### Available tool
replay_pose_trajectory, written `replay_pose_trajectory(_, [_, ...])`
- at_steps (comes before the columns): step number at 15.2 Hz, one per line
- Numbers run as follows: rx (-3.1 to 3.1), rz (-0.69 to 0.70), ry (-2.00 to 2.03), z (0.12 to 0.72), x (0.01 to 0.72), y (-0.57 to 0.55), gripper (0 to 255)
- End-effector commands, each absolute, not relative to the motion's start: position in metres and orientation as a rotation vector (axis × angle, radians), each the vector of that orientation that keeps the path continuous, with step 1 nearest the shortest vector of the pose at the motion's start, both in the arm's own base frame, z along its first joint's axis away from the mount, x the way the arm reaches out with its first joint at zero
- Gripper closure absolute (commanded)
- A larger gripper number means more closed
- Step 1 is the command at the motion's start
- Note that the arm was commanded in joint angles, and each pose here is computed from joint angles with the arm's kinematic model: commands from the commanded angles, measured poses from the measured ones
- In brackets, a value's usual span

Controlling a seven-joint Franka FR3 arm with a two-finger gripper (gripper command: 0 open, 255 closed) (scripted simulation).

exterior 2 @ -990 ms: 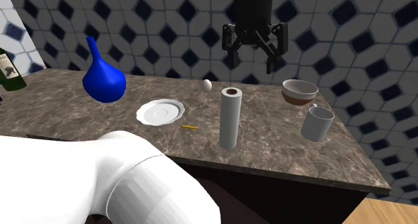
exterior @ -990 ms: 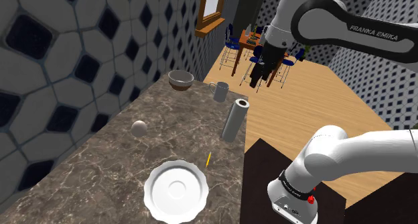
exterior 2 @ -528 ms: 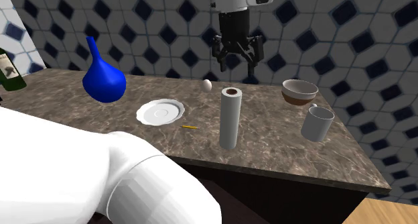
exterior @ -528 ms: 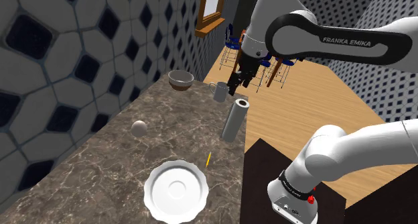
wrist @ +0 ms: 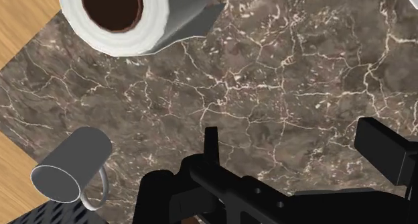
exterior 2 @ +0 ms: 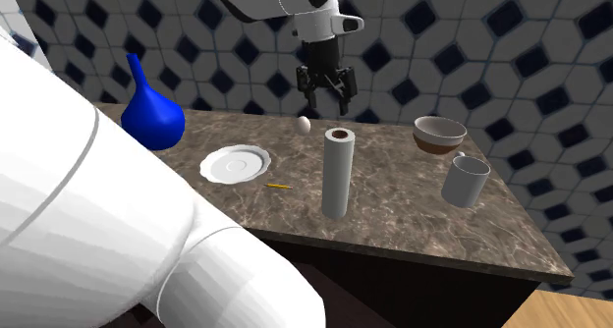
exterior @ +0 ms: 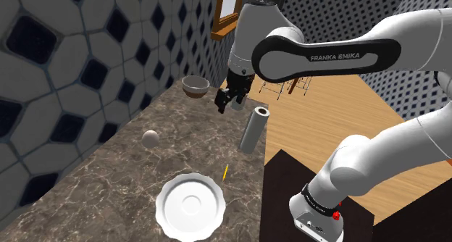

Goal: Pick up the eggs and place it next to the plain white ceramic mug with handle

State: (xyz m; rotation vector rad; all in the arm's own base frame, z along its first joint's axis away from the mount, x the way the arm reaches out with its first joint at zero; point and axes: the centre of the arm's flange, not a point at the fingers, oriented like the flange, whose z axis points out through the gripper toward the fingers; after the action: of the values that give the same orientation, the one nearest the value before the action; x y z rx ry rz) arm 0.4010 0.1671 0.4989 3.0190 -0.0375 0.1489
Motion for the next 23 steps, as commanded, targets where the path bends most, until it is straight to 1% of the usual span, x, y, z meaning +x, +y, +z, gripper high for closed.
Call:
replay_pose_trajectory(1, [3.017,0.159,-0.041,0.489,0.410,0.188,0])
replay_pose_trajectory(23, [2.979,0.250,-0.058,0.366,0.543,0.400,0])
